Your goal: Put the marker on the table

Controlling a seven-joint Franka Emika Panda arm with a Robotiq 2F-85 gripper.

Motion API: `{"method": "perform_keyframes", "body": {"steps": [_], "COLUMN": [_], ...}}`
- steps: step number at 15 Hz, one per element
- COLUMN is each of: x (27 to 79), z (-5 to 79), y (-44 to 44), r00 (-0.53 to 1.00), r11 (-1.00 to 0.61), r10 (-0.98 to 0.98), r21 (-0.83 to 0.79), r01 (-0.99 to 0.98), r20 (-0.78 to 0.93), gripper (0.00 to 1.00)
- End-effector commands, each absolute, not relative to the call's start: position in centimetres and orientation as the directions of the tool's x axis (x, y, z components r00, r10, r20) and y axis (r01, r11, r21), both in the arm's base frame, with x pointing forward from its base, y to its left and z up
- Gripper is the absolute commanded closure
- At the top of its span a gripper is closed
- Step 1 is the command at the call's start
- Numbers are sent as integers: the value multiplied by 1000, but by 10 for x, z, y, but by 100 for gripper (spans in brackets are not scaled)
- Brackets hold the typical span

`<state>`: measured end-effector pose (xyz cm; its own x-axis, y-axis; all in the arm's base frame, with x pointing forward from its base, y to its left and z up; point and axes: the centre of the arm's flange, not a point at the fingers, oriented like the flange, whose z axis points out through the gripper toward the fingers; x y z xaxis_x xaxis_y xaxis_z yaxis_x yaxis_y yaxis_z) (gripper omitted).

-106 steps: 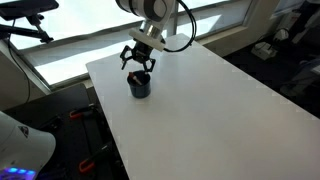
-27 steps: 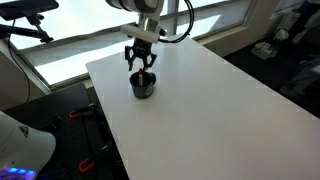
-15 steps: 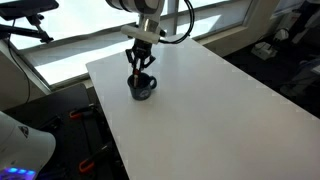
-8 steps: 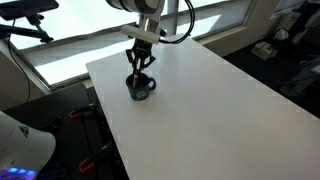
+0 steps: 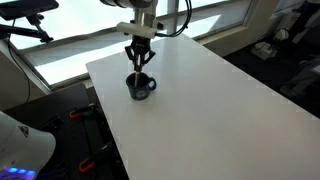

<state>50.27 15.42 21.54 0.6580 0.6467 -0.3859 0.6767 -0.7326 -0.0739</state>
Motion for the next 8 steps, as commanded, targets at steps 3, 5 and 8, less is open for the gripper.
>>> {"method": "perform_keyframes", "body": {"steps": [3,5,8], "x": [454,444,432], "z": [286,307,330], "y": [148,141,133], "r00": [727,749,772], "r11": [-743,-754,-764], "r10": [624,610,588], "r21": [71,98,147], "r01": [665,649,628], "r20": [-286,-259,-241], "gripper": [95,95,95]}}
